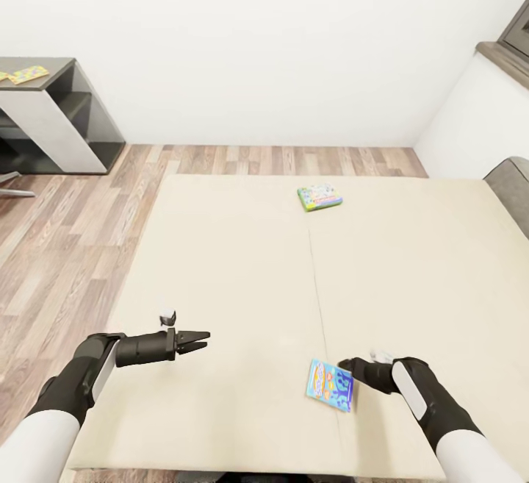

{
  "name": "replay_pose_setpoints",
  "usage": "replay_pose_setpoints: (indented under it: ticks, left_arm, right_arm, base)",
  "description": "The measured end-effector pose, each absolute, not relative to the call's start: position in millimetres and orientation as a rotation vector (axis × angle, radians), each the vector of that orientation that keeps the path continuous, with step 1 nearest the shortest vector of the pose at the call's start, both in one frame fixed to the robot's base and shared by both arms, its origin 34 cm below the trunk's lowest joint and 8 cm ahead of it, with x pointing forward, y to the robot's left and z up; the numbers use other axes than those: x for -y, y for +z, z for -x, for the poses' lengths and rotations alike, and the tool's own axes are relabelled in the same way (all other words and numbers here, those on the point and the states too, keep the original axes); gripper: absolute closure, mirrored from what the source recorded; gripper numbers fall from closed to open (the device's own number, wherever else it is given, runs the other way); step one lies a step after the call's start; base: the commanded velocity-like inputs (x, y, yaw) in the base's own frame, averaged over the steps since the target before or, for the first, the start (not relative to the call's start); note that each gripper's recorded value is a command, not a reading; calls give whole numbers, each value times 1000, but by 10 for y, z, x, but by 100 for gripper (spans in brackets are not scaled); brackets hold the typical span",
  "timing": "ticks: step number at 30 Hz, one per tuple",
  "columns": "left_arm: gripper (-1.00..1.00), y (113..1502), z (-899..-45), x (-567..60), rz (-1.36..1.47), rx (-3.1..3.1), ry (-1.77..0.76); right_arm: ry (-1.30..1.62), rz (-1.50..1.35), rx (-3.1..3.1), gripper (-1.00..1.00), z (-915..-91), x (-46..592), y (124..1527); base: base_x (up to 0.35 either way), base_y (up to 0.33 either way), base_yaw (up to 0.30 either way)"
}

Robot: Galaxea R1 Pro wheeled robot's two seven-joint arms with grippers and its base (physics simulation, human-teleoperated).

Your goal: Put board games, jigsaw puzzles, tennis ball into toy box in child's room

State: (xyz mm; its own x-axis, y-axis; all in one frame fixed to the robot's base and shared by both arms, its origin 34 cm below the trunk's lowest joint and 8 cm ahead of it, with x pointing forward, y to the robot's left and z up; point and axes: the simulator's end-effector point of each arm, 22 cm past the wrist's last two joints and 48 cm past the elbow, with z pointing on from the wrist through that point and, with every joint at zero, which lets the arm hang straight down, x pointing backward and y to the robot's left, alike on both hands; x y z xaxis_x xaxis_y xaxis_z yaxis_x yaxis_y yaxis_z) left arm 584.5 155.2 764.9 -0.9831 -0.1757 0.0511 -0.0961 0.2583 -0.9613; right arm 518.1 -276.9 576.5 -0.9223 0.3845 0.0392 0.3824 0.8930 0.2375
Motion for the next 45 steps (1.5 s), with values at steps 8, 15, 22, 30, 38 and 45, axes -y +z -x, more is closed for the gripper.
replay_pose_setpoints:
  ticks: [8,15,22,30,38,45]
  left_arm:
    - [-100,7589,-5817,-1550,277,-2447,-1860]
    - [-100,7537,-5793,-1549,290,-2454,-1865]
    - [-100,7485,-5767,-1550,301,-2462,-1868]
    - [-100,7425,-5738,-1549,315,-2471,-1871]
    - [-100,7360,-5709,-1534,329,-2481,-1873]
    - [-100,7309,-5680,-1529,340,-2488,-1877]
  right_arm:
    - [450,-539,-3029,-100,-5222,2585,5736]
    - [459,-531,-3033,-100,-5192,2539,5692]
    - [457,-534,-3043,-100,-5149,2543,5648]
    - [455,-539,-3055,-100,-5096,2544,5598]
    - [462,-545,-3066,-100,-5046,2501,5549]
    - [489,-547,-3066,-100,-5027,2451,5523]
  base:
    - [0,0,0]
    - [0,0,0]
    - [0,0,0]
    - [0,0,0]
    - [0,0,0]
    - [0,0,0]
